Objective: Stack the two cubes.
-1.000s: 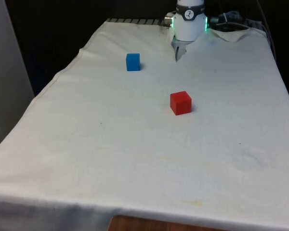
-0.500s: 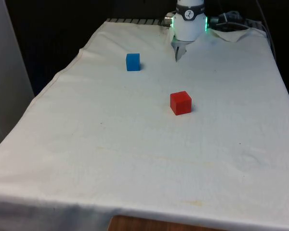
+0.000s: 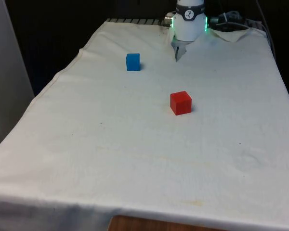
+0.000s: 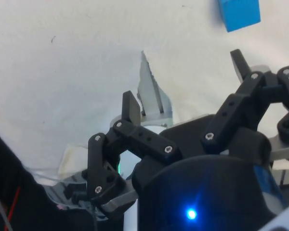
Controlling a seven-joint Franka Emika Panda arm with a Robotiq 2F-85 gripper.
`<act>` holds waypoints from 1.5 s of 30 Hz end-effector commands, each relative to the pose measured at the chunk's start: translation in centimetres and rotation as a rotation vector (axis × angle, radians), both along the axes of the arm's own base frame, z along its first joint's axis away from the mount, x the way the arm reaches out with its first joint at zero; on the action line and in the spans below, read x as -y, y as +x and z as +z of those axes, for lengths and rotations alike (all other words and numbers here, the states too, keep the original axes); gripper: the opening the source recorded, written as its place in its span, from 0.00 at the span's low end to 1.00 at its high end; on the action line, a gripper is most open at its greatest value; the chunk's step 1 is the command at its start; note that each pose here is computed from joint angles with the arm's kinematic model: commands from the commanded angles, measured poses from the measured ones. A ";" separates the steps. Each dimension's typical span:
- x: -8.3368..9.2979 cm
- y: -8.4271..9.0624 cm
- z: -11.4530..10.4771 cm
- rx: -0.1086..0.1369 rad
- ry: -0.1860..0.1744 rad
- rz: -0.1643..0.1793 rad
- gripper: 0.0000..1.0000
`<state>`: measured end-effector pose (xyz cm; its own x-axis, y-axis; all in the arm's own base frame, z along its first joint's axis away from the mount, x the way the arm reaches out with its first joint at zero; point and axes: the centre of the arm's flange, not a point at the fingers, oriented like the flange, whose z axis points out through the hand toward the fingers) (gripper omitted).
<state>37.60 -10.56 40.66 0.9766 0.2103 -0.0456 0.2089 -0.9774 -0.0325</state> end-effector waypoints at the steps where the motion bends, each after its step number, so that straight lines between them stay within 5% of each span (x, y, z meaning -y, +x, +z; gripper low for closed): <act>1: 0.2 -0.4 -0.2 0.011 -0.003 0.001 1.00; 2: 0.4 -0.9 -0.3 0.032 -0.015 0.001 1.00; 7: 0.7 -1.9 -0.8 0.064 -0.022 0.003 1.00; 9: 0.5 -1.7 -0.9 0.049 -0.011 0.004 1.00; 10: 0.8 -2.3 -1.0 0.076 -0.025 0.004 1.00; 17: 1.5 -3.9 -2.0 0.110 -0.033 0.006 1.00; 18: 1.2 -3.7 -2.0 0.096 -0.023 0.007 1.00; 27: 3.6 -5.6 -3.9 0.138 -0.041 0.005 1.00; 28: 3.2 -5.4 -3.7 0.126 -0.032 0.003 1.00; 34: 5.2 -6.4 -5.4 0.152 -0.044 0.006 1.00; 45: 8.0 -7.1 -8.3 0.154 -0.044 0.006 1.00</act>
